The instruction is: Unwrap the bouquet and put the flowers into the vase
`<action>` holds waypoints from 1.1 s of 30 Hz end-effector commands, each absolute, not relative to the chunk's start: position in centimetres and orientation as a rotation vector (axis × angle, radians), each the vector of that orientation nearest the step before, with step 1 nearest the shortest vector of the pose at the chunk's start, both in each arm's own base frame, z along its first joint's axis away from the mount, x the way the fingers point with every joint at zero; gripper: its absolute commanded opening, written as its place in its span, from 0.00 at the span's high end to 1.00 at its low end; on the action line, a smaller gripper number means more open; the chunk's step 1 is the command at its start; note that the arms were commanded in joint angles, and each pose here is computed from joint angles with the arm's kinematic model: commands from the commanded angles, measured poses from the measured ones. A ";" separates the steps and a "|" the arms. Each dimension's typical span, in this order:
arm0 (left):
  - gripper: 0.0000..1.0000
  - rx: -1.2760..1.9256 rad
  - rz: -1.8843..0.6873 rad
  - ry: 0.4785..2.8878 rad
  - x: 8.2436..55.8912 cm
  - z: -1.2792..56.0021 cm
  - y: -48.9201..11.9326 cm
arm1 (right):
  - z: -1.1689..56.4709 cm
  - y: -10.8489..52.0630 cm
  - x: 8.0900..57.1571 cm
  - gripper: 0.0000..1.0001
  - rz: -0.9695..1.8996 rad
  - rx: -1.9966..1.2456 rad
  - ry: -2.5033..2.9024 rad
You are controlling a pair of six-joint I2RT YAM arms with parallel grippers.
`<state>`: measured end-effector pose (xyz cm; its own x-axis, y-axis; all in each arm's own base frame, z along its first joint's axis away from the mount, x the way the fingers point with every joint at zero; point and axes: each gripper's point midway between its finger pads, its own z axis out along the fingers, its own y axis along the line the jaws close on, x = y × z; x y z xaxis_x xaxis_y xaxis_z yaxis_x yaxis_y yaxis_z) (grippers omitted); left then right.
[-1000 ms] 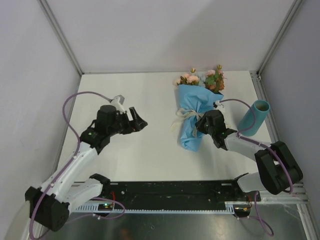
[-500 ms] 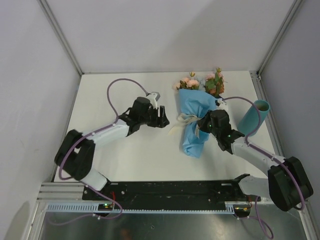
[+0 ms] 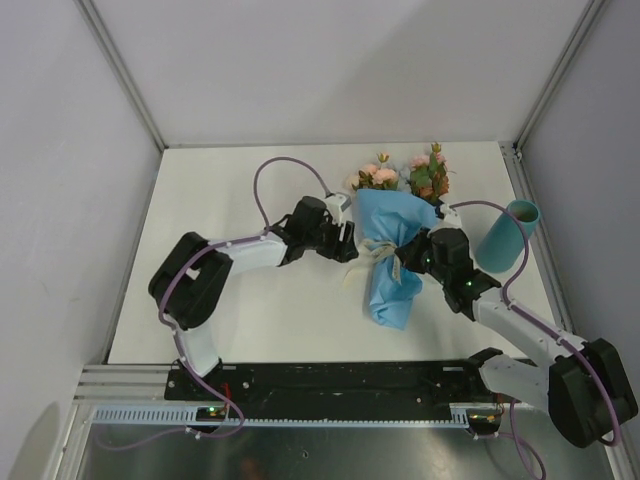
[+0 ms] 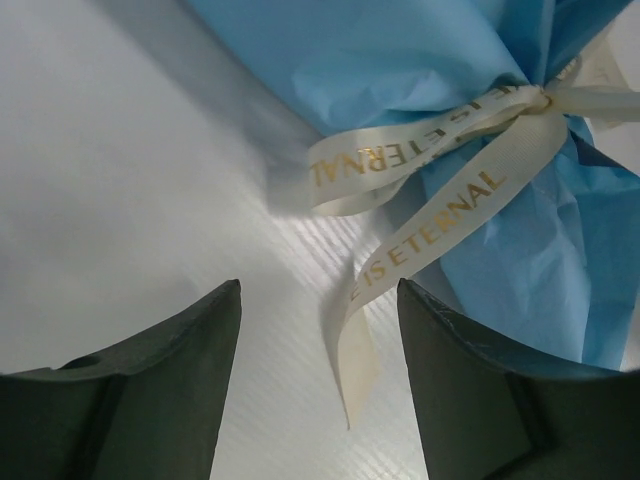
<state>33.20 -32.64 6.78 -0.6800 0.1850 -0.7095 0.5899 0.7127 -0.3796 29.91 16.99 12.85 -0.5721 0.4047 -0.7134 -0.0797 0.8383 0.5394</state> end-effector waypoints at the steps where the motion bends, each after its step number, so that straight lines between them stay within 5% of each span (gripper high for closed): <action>1: 0.32 0.769 -0.902 2.149 32.3 7.8 -35.7 | 14.6 17.1 30.0 1.00 0.705 0.226 2.027; 21: 0.37 0.954 -0.892 2.157 29.4 4.2 -38.2 | 14.9 16.5 29.5 1.00 0.736 0.234 2.010; 29: 0.47 0.954 -0.891 2.172 29.1 3.7 -37.9 | 14.2 15.8 29.3 1.00 0.728 0.253 2.019; 33: 0.64 0.950 -0.870 2.169 29.2 3.8 -37.6 | 14.2 15.6 29.3 1.00 0.729 0.260 2.015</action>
